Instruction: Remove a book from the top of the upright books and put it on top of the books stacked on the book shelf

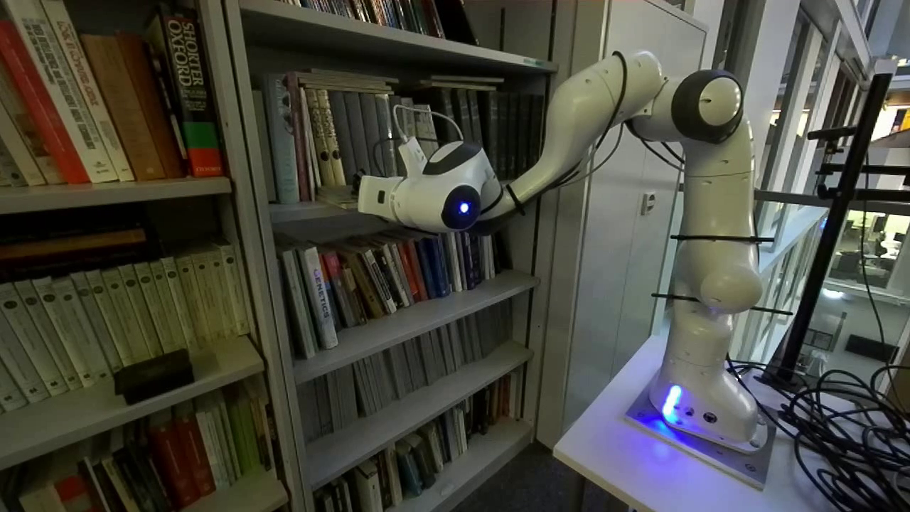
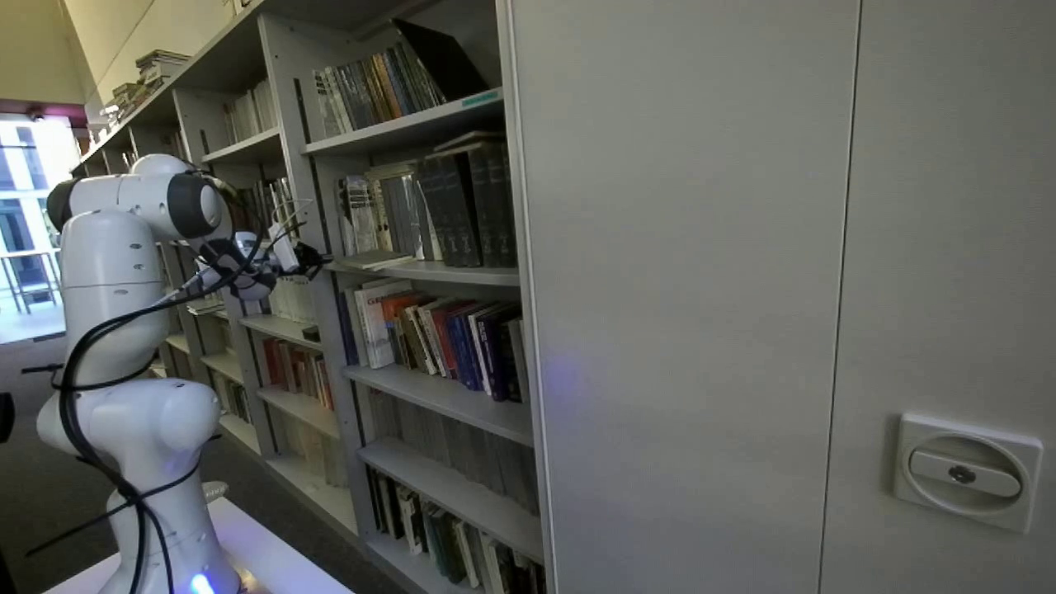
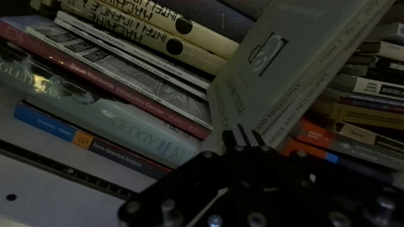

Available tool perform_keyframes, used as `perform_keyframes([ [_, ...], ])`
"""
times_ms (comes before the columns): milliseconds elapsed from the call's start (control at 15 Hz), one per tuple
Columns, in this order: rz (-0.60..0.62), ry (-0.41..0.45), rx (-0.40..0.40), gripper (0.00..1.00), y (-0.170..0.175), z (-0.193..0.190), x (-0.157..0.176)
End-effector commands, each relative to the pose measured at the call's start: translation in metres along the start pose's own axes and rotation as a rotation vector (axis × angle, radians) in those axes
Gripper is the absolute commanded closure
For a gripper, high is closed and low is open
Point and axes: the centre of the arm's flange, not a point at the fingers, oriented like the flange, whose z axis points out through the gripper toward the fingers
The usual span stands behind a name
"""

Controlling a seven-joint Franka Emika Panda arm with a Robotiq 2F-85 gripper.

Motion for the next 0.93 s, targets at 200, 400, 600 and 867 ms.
perform_keyframes([
  [200,0.067,0.020,-0.021,1.00,0.011,-0.035,-0.015],
  [400,0.062,0.020,-0.005,1.00,0.005,-0.041,-0.015],
  [600,0.047,0.019,0.008,1.00,-0.003,-0.039,-0.013],
  [867,0.032,0.010,0.015,1.00,-0.009,-0.023,-0.010],
])
